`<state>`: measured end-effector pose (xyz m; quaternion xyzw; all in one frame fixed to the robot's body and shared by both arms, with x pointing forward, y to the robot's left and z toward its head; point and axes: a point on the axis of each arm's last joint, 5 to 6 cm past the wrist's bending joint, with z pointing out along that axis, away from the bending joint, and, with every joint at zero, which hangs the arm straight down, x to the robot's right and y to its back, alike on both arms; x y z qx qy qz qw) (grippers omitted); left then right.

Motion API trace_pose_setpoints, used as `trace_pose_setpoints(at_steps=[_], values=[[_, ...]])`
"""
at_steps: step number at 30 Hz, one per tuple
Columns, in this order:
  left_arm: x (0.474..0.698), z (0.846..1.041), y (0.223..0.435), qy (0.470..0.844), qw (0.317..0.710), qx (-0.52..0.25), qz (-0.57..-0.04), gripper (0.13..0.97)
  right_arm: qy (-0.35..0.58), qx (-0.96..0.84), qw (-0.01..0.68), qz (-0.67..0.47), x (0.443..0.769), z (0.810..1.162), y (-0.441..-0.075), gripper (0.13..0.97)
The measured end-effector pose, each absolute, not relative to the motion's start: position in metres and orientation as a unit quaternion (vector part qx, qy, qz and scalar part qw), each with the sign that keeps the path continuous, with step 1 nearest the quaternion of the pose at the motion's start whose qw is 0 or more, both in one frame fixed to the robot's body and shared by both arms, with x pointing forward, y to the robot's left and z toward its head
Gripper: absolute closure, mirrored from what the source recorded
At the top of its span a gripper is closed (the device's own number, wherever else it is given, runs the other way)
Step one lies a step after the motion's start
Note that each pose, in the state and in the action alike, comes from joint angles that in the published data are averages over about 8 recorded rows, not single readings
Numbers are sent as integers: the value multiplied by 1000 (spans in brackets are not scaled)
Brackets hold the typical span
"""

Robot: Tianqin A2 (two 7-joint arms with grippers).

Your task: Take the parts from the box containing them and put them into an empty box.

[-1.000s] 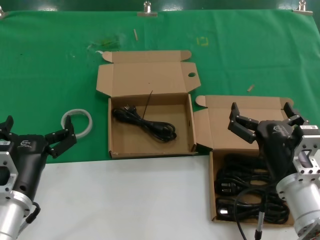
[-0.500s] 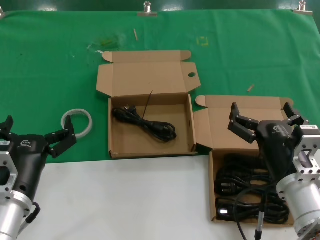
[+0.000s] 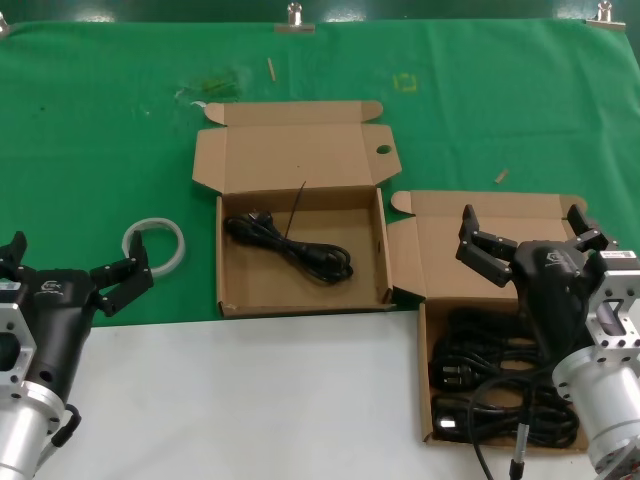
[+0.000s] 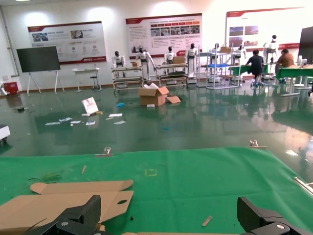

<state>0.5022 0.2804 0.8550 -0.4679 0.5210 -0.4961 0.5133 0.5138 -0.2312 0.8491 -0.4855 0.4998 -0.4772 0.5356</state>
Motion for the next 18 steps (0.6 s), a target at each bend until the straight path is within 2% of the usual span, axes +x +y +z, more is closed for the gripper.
trace_pose_setpoints(at_steps=[18], values=[[502, 855, 280, 521, 513, -468, -496, 132, 500, -486, 536, -477, 514, 849, -231, 130]])
